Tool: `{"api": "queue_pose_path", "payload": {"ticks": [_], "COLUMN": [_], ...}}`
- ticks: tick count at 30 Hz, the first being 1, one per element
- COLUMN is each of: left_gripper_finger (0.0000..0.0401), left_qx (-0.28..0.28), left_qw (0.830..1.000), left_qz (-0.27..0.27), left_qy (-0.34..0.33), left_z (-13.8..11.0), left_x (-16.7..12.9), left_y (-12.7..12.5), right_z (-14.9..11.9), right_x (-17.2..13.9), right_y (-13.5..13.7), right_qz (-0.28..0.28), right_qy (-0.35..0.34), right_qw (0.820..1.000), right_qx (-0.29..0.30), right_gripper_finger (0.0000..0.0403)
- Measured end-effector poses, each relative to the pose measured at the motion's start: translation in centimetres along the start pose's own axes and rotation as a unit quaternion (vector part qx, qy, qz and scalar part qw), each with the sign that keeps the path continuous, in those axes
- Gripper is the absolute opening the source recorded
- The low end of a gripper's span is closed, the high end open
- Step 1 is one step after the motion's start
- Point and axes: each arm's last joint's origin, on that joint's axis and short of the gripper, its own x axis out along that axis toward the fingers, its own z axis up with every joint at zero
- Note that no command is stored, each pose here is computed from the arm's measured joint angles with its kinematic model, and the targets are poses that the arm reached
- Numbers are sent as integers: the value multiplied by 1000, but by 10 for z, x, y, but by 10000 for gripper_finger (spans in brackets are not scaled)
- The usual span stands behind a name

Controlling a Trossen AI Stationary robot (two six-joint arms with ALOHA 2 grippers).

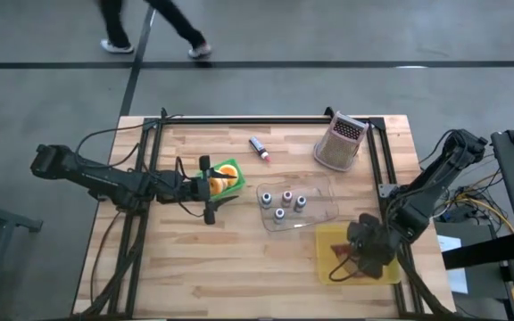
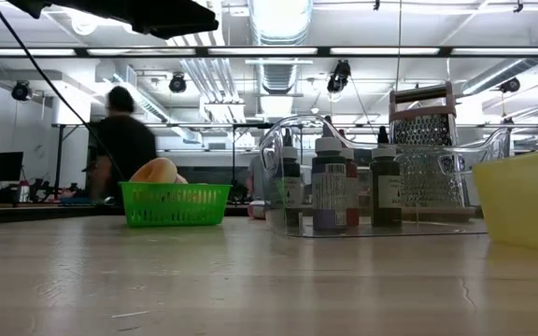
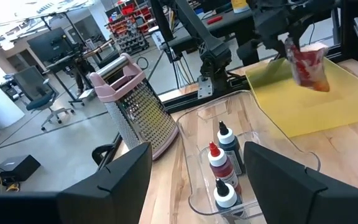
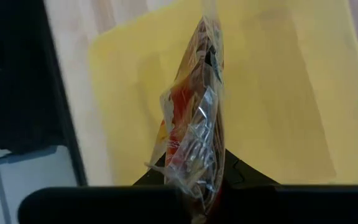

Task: Pick & Place Food Item
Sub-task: Put the red popcorn bag into the yellow bin

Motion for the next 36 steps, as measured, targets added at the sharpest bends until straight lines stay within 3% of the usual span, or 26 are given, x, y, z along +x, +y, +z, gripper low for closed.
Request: {"api": "queue_pose_path", "payload": {"ticks": [36], "left_gripper_finger": [257], "left_qx": [-2], "left_qw": [1000], "left_qz": [-2], "left_qy": [-1], "left_z": [0], "left_x": [0], "left_y": [0], "right_z": [-1], "right_x": [4], "right_y": [-3], "right_qz": [-8], "right_qy": [-6], "right_qw": [1000], "right_qx": [1], "right_gripper_finger": [13]}}
